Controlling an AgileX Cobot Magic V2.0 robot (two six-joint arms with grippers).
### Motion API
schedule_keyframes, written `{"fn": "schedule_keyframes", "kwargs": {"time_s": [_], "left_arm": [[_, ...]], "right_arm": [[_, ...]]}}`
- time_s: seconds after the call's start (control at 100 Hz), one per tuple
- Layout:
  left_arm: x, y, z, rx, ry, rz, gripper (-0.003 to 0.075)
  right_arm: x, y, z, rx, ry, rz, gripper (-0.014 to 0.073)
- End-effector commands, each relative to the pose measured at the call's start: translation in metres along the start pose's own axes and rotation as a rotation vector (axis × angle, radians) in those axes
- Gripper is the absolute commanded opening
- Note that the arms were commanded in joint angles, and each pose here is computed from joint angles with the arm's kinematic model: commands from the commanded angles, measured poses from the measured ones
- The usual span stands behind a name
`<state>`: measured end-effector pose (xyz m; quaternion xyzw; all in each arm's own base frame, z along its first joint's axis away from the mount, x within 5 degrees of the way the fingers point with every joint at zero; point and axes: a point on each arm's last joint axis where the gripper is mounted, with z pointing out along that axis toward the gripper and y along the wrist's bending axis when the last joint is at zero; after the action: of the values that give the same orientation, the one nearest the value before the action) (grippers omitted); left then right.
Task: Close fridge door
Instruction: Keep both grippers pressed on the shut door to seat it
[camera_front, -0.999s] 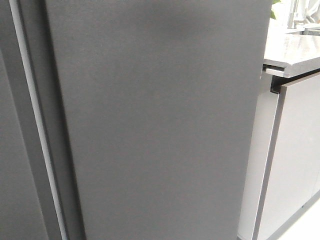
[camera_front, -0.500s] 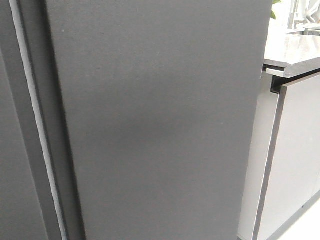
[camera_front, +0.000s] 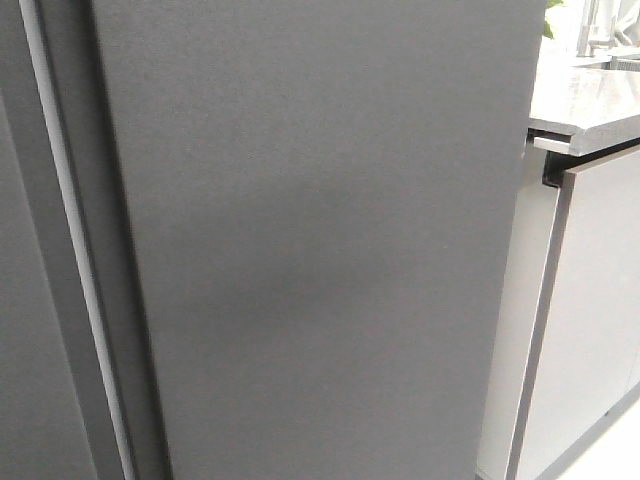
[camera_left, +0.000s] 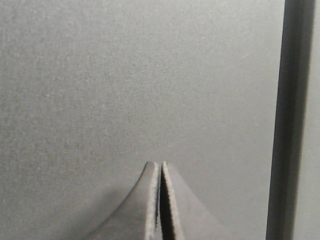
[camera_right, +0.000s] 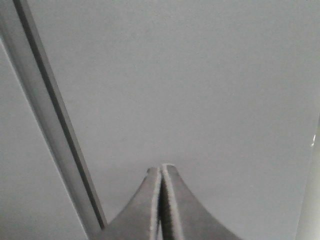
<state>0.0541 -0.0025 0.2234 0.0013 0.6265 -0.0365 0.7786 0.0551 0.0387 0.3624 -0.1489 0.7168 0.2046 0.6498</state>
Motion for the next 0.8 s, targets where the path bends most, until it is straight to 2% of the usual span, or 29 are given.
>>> {"fn": "schedule_keyframes", "kwargs": {"time_s": [0.0,0.21,0.35,0.49,0.6,0.789], "left_arm": [[0.005,0.001,-0.001,-0.005,-0.046,-0.008,-0.0020],[0.005,0.001,-0.001,-0.005,-0.046,-0.008,-0.0020],[0.005,0.001,-0.001,-0.005,-0.046,-0.008,-0.0020],[0.005,0.001,-0.001,-0.005,-0.046,-0.008,-0.0020],[0.005,0.001,-0.001,-0.005,-0.046,-0.008,-0.0020],[0.005,0.001,-0.001,-0.005,-0.046,-0.008,-0.0020]], "right_arm": [[-0.011,-0.001,-0.002,0.018,-0.071,0.009,-0.0045],[-0.013,-0.005,-0.002,0.066,-0.127,-0.028,-0.0044],[-0.002,-0.016,-0.006,0.192,-0.243,-0.026,-0.0045],[0.033,-0.029,-0.011,0.356,-0.290,-0.024,-0.0044],[0.067,-0.038,-0.012,0.466,-0.274,-0.017,-0.0045],[0.121,-0.050,-0.010,0.553,-0.230,0.003,-0.0044]]}}
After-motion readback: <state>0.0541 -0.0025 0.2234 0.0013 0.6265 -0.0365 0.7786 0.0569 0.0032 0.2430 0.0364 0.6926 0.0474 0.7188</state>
